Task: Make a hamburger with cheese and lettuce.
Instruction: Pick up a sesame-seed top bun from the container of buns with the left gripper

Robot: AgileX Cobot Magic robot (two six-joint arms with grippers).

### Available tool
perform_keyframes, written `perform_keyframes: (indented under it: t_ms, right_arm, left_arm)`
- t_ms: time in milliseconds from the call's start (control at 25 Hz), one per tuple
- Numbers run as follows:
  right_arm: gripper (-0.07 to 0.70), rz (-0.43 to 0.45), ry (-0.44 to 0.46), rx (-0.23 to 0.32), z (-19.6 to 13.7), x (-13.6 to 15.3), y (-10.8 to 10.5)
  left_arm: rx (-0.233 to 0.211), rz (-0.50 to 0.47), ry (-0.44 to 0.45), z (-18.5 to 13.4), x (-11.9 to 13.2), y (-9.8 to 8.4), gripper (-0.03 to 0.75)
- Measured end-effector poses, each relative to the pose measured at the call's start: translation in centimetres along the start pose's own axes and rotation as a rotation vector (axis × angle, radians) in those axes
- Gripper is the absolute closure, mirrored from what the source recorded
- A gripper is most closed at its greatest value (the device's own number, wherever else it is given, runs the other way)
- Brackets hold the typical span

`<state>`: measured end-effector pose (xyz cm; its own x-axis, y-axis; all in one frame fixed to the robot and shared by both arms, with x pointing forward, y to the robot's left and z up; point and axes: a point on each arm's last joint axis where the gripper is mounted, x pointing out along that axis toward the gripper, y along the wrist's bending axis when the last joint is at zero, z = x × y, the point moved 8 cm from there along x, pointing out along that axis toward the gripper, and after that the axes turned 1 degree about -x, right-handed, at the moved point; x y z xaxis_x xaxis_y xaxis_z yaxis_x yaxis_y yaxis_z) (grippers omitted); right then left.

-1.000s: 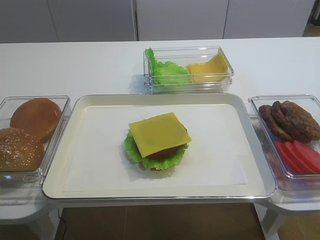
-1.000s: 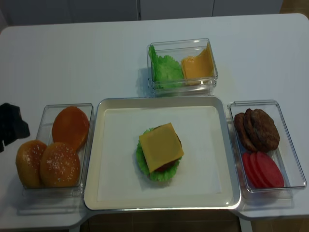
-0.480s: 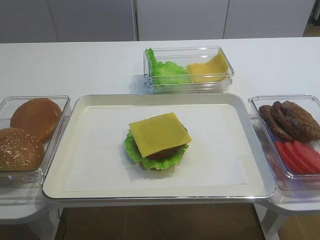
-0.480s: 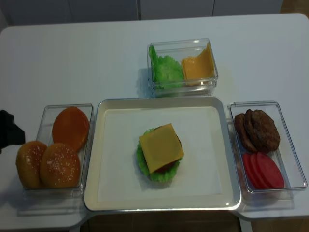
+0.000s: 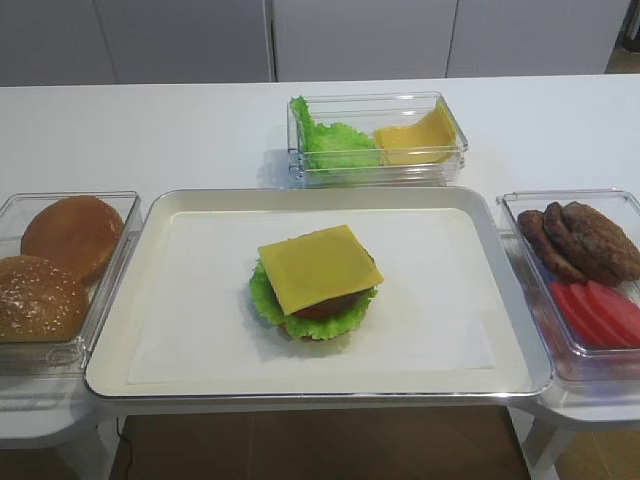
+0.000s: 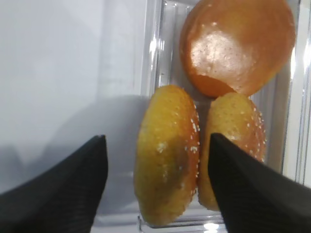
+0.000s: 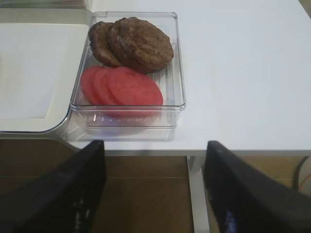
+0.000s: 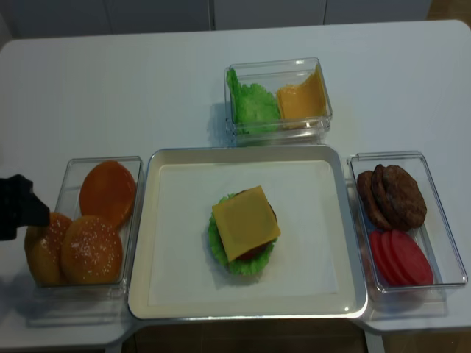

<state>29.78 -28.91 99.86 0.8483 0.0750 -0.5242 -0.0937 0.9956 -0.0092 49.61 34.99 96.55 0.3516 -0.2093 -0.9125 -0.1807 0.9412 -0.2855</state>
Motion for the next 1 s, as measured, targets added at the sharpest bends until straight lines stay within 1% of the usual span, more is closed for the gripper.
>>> perform_keyframes:
  t_ms: [360,640,1000]
  right_arm:
    - [0.131,0.000,0.000,0.000,0.0,0.0,0.0]
    - [0.131,0.000,0.000,0.000,0.0,0.0,0.0]
    - [0.131,0.000,0.000,0.000,0.0,0.0,0.0]
  left_arm:
    - [-0.015,-0.013,0.067,-0.3,1.5,0.4,0.235]
    - [-0.009,-0.065,0.140,-1.1,2.2,-0.1,0.259]
    - [-0.010,-0.076,0.149,-1.2,2.2,-0.2,0.339]
